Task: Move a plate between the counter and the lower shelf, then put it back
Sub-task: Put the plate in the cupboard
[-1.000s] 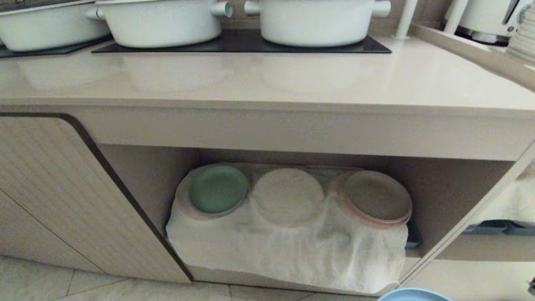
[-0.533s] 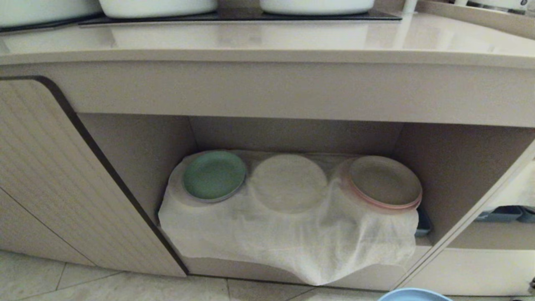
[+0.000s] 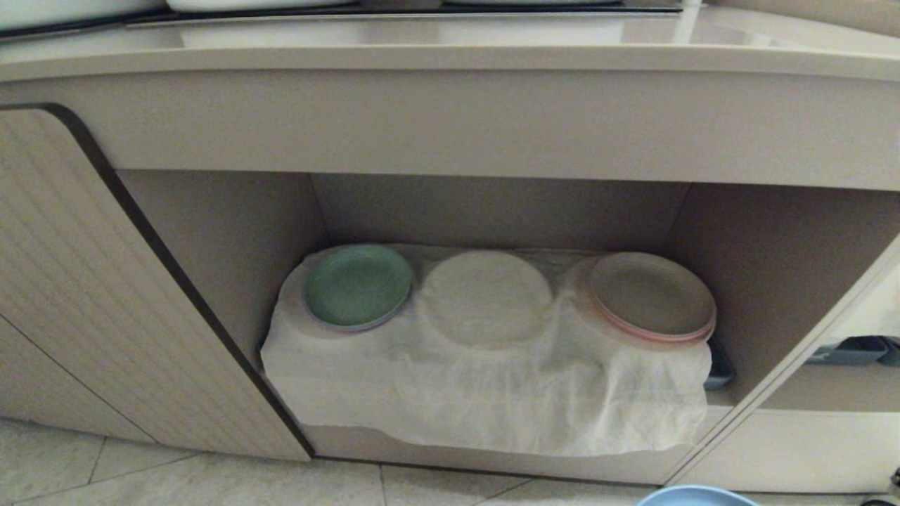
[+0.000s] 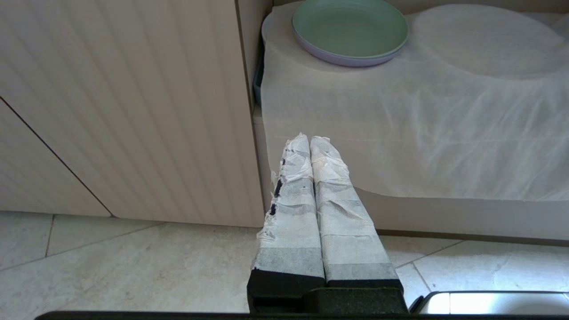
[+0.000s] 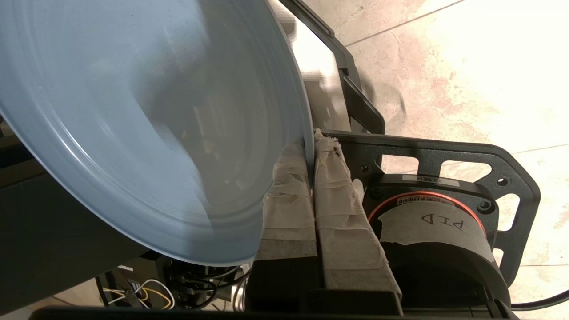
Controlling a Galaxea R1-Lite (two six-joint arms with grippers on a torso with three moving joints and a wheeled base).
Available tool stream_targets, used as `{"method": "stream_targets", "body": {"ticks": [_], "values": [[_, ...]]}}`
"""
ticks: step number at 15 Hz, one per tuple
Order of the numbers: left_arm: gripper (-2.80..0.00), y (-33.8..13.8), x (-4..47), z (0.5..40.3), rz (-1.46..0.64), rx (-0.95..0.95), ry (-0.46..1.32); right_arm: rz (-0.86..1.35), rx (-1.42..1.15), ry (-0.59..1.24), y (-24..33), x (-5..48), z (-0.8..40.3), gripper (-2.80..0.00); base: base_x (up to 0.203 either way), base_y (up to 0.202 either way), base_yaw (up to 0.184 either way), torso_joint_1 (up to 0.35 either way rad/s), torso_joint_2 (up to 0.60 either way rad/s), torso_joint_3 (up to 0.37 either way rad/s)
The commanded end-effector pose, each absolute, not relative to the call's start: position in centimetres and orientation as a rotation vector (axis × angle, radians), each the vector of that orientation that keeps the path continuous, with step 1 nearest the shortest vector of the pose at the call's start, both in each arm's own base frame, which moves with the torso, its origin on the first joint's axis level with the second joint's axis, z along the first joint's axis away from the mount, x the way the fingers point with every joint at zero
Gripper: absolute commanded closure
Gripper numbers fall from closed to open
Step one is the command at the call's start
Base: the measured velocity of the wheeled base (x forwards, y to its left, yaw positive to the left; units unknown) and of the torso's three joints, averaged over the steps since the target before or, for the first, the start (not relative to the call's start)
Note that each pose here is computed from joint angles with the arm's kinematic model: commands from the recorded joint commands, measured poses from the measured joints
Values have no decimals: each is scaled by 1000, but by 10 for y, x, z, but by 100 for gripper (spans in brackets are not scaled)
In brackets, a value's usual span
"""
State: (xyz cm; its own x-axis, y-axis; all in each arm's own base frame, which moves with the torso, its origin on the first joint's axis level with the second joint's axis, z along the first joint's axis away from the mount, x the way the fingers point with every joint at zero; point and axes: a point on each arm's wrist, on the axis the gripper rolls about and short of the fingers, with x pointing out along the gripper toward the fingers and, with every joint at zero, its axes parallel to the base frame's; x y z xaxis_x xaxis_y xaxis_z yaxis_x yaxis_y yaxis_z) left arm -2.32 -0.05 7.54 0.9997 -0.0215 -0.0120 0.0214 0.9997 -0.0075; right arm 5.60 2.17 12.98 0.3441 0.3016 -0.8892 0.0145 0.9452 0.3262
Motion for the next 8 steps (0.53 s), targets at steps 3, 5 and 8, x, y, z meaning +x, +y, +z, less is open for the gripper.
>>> {"method": "stream_targets", "body": {"ticks": [3,5,8], "values": [[0,0,-23,75,-21,-8,12,190,300,1208,23,59,131,0,0,0,0,0,0,0],[0,0,-23,75,-21,-8,12,187,296,1221,24,62,131,0,0,0,0,0,0,0],[0,0,-23,75,-21,-8,12,185,294,1229,27,74,129,0,0,0,0,0,0,0]]}}
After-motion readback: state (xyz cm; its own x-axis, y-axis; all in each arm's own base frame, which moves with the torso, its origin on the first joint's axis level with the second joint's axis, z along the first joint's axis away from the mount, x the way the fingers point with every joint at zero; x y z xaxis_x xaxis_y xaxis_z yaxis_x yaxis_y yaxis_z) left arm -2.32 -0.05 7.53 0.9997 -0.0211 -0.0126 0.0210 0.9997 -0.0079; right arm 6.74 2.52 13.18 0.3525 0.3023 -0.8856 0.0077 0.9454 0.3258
